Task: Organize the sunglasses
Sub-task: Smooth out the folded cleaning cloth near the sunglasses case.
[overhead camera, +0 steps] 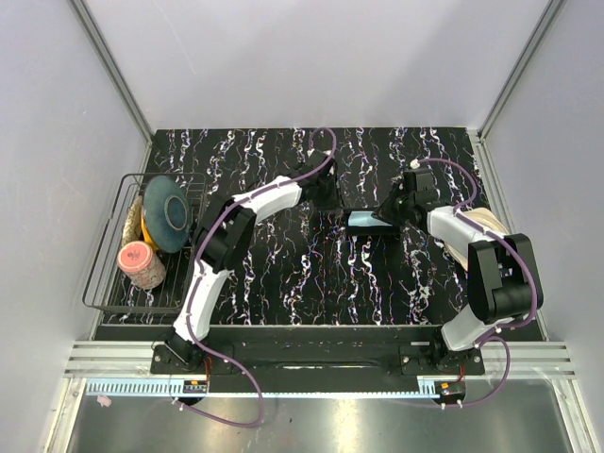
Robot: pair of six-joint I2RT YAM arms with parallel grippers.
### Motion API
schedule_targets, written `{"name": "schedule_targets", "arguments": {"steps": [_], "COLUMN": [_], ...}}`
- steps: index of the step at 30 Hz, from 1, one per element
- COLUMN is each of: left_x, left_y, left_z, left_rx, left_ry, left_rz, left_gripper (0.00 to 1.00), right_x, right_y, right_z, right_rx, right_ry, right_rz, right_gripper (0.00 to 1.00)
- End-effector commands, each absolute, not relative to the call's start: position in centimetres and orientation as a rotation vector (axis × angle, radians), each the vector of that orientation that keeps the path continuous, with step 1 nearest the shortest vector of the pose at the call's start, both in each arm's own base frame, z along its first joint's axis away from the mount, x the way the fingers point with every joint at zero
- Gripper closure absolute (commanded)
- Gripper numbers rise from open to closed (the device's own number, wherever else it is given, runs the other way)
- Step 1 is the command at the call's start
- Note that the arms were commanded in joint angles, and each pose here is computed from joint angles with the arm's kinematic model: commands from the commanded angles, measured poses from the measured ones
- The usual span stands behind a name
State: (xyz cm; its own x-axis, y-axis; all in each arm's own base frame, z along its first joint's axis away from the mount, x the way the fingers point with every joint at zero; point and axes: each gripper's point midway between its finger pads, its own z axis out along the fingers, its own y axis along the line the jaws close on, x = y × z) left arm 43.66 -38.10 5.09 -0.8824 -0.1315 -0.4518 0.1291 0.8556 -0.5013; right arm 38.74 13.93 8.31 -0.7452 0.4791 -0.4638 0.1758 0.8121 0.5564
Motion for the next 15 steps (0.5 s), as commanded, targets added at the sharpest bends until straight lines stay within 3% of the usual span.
{"name": "schedule_targets", "arguments": {"steps": [1, 15], "left_x": [44.9, 42.9], "left_y": [-38.1, -39.8], "left_z": [4.5, 2.6], "left_rx": [-0.019, 0.149], "left_ry": [2.54, 2.574], "left_rz": [-0.708, -0.791], "left_gripper": [0.64, 0.64], "right_x": [39.2, 38.5], "right_y": [14.7, 14.3], "right_z": [9.4, 8.4], "right_rx": [0.458, 0.476], "right_ry": [2.354, 2.398], "right_rz": [0.668, 0.597], "right_gripper": [0.91, 0.9]}}
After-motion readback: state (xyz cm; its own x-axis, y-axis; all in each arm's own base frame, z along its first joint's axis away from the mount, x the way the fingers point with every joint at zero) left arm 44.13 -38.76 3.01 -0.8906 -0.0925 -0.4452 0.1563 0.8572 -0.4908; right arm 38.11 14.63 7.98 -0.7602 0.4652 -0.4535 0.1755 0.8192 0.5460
